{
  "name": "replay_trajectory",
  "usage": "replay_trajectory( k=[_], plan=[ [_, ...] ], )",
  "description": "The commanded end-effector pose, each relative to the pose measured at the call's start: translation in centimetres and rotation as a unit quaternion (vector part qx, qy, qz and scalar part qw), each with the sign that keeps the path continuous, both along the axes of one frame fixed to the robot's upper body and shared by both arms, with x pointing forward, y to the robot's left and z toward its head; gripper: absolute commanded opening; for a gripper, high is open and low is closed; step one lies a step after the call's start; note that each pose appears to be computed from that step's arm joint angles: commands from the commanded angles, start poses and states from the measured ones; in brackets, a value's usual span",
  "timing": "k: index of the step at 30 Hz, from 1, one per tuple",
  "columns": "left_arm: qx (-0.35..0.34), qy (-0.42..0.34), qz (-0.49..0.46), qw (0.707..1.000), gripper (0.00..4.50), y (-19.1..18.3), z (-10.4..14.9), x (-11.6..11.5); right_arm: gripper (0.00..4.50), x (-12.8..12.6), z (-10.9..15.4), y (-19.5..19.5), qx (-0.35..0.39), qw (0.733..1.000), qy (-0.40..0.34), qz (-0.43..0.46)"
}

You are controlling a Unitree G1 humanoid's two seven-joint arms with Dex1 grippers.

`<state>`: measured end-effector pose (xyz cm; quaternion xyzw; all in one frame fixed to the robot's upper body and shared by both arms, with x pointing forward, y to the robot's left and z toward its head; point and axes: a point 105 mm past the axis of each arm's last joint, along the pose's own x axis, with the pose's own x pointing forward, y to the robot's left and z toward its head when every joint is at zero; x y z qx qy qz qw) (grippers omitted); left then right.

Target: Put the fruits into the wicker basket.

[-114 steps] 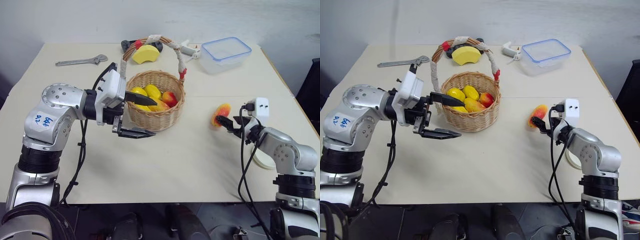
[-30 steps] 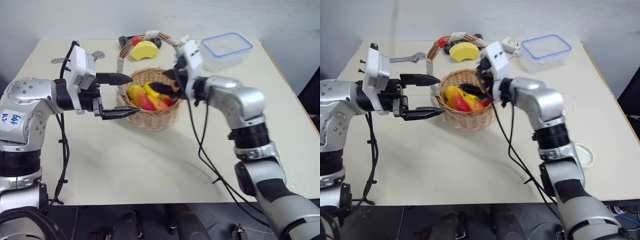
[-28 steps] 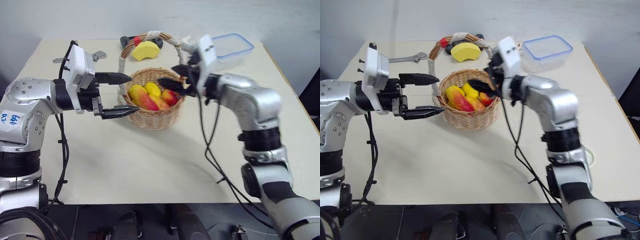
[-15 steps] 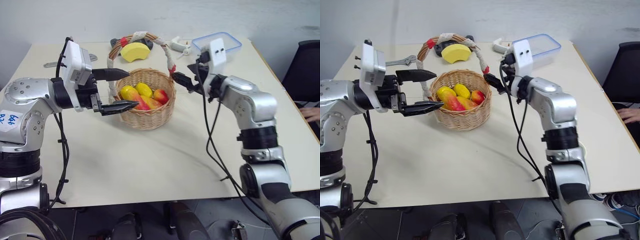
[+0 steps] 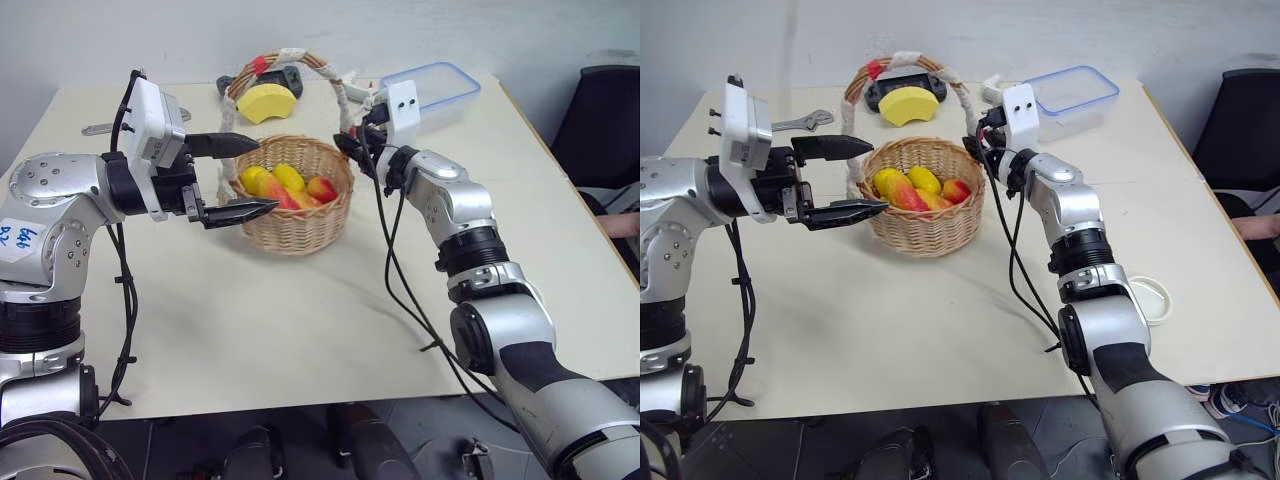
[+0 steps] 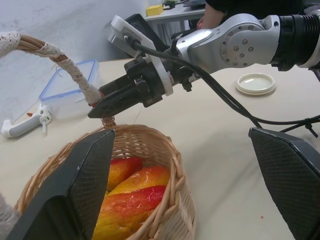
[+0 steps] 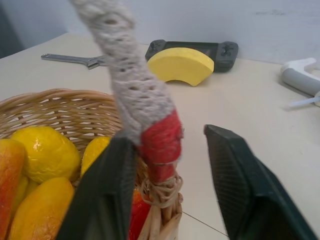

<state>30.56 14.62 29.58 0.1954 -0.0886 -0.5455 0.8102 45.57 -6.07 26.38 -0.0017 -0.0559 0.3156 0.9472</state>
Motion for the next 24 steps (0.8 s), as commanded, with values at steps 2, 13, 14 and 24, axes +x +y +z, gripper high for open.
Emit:
replay_trajectory(
  k=[2,13,14,24],
  plan=[
    [-0.009,-0.029,-0.012,0.999,4.50,-0.6,1.2,-0.6,0.39,-1.8,3.1,-2.2,0.035,0.997,-0.069,0.010],
    [-0.029,-0.008,-0.059,0.998,4.50,-2.8,0.0,-0.5,0.26,-8.4,4.1,-17.1,-0.020,0.981,-0.102,-0.163],
    [-0.031,-0.010,-0.064,0.997,4.50,-3.0,0.0,-0.4,0.26,-8.7,3.6,-18.4,-0.025,0.978,-0.092,-0.187],
    [-0.044,-0.040,-0.072,0.996,4.50,-5.0,-0.3,1.2,0.98,-9.0,-1.5,-24.7,-0.034,0.950,-0.069,-0.303]
  ],
)
